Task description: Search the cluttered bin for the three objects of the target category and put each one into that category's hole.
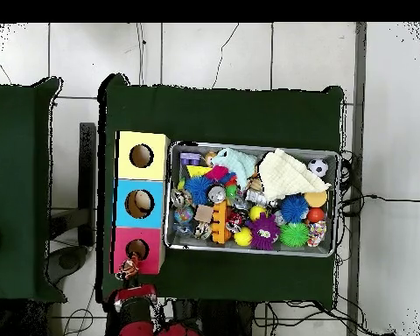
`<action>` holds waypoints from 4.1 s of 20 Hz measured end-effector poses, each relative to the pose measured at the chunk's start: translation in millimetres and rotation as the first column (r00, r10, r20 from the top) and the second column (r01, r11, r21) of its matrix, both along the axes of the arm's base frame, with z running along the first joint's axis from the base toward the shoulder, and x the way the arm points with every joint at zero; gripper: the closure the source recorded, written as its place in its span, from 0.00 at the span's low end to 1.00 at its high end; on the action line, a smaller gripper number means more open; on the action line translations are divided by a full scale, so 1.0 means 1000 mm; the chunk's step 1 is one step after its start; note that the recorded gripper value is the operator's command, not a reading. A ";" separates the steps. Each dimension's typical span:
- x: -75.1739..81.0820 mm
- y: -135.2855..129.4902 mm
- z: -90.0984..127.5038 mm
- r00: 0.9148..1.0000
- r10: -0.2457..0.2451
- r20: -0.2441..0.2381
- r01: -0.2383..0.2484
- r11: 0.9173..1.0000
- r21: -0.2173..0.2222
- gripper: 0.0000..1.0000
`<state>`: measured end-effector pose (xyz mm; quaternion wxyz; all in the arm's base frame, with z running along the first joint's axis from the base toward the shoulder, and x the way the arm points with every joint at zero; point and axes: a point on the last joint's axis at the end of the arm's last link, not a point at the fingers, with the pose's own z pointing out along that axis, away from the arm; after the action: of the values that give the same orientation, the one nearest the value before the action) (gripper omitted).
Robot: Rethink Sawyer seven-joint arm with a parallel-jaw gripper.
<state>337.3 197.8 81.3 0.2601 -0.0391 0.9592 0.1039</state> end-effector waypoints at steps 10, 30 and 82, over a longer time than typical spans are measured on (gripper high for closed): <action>0.009 -0.019 -0.006 1.000 -0.029 -0.009 0.029 0.998 0.047 1.00; 0.026 -0.039 0.000 0.998 -0.065 -0.005 0.065 0.995 0.074 1.00; 0.013 -0.008 -0.004 0.996 -0.061 -0.062 0.063 0.997 0.034 1.00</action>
<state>350.8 189.8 77.4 0.2347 -0.0013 0.9654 0.1141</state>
